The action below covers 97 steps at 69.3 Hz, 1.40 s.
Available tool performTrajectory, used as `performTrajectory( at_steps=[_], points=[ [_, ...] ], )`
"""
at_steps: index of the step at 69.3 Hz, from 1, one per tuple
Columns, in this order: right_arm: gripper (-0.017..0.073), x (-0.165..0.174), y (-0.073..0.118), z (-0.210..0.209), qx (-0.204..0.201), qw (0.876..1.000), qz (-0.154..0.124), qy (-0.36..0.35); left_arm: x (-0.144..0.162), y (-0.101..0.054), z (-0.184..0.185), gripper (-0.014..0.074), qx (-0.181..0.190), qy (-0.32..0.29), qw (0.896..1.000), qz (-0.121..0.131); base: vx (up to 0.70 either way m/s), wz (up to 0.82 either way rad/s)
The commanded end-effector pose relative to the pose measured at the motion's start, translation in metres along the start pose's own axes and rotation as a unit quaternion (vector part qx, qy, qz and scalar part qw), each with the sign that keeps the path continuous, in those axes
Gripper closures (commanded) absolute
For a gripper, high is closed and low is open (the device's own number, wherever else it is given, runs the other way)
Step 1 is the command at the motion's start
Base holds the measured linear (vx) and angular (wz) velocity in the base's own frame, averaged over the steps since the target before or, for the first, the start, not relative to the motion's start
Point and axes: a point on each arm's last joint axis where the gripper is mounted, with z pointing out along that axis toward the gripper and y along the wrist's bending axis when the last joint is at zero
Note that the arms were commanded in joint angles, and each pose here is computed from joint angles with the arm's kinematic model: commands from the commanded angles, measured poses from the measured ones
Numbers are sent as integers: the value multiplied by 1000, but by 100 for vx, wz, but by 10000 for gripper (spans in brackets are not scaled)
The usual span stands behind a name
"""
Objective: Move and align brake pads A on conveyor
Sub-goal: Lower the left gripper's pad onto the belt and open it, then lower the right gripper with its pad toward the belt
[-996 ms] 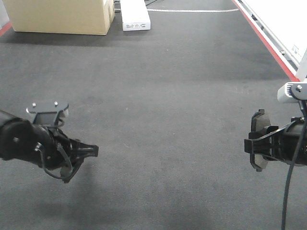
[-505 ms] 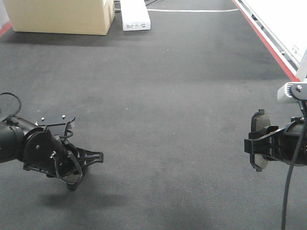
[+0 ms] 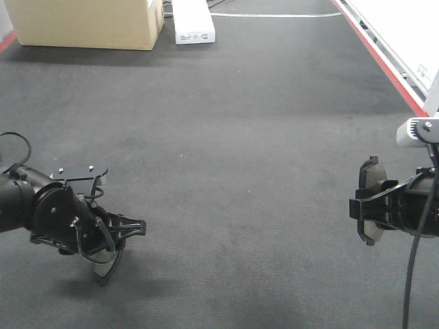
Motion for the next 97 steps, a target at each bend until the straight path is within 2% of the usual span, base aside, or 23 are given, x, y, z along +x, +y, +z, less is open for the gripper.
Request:
performTrajectory(
  at_steps=[1, 6, 17, 28, 37, 56, 64, 75, 82, 97],
  points=[
    [500, -16, 1, -10, -6, 998, -3, -62, -12, -6, -23, 165, 25, -49, 998, -2, 0, 0],
    [500, -16, 1, -10, -6, 998, -3, -62, -14, -6, -32, 159, 32, -65, 997, -1, 0, 0],
    [500, -16, 1, -10, -6, 998, -3, -62, -16, -6, -67, 161, 55, -120, 991, 27, 0, 0],
    [500, -16, 1, -10, -6, 998, -3, -62, 0, 3, -101, 188, 81, -181, 979, 54, 0, 0],
    [500, -16, 1, -10, -6, 998, -3, -62, 27, 17, -126, 306, 108, -237, 964, 54, 0, 0],
    [500, -16, 1, -10, -6, 998, -3, -63, 71, 44, -170, 603, 128, -320, 937, 64, 0, 0],
    [500, -16, 1, -10, -6, 998, -3, -62, 84, 53, -188, 602, 134, -358, 921, 68, 0, 0],
    [500, -16, 1, -10, -6, 998, -3, -62, 95, 60, -203, 601, 140, -388, 908, 68, 0, 0],
    [500, -16, 1, -10, -6, 998, -3, -62, 99, 62, -208, 601, 143, -397, 904, 67, 0, 0],
    [500, -16, 1, -10, -6, 998, -3, -62, 98, 62, -207, 601, 143, -395, 905, 67, 0, 0]
  ],
)
